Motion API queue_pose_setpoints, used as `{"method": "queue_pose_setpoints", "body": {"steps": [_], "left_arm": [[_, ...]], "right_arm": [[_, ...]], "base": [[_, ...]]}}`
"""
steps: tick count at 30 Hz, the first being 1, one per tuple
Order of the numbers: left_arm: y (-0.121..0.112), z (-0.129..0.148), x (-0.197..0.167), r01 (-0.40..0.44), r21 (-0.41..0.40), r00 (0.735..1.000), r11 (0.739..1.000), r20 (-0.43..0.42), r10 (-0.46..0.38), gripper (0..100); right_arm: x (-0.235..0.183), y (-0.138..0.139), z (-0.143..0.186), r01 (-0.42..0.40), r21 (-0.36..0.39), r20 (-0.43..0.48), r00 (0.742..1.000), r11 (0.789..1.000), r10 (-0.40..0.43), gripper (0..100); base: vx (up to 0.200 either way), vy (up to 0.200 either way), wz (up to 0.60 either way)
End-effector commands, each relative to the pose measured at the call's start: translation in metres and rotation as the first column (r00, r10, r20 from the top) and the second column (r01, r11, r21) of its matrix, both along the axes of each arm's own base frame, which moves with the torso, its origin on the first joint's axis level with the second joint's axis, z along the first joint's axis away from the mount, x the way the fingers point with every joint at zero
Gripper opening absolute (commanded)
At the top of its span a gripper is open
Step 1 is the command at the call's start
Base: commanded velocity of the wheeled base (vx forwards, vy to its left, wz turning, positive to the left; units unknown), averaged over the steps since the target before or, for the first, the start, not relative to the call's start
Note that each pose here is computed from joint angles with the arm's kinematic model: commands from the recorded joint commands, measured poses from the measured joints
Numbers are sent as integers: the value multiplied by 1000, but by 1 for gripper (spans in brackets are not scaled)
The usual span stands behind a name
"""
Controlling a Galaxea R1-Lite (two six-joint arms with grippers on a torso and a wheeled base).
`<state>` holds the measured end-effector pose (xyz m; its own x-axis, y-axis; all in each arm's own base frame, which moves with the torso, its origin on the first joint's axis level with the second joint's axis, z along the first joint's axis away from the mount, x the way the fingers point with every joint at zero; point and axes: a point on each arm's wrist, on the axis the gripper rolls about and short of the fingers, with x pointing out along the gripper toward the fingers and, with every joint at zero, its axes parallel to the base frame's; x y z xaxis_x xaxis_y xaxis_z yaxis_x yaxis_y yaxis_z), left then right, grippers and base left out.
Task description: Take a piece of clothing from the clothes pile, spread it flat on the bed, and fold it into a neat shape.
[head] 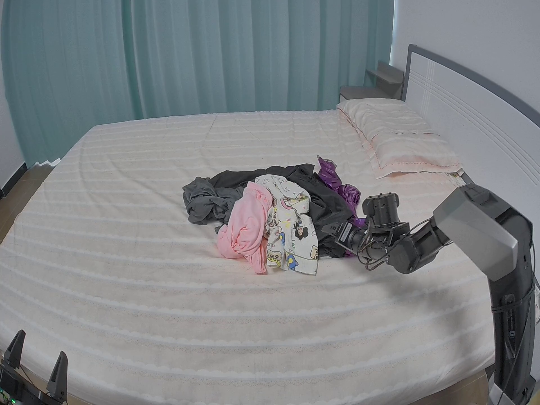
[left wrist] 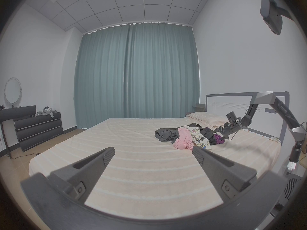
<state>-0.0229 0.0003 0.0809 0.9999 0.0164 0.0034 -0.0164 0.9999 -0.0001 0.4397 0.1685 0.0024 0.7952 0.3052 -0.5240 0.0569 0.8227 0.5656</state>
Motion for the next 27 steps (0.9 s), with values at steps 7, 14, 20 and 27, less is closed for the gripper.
{"method": "queue_pose_setpoints", "body": {"steps": [7, 14, 20, 27], "left_arm": [[0, -5, 1, 0, 0, 1000, 1000, -10, 0, 100], [0, -5, 1, 0, 0, 1000, 1000, -10, 0, 100], [0, -5, 1, 0, 0, 1000, 1000, -10, 0, 100], [0, -5, 1, 0, 0, 1000, 1000, -10, 0, 100]], "right_arm": [[4, 51, -32, -78, -11, -5, 997, 997, 78, 100], [11, 66, -52, -72, -50, -22, 997, 996, 71, 100], [10, 79, -54, -99, -61, -7, 995, 993, 99, 100], [12, 84, -55, -118, -81, -6, 993, 990, 117, 100]], "base": [[0, 0, 0], [0, 0, 0], [0, 0, 0], [0, 0, 0]]}}
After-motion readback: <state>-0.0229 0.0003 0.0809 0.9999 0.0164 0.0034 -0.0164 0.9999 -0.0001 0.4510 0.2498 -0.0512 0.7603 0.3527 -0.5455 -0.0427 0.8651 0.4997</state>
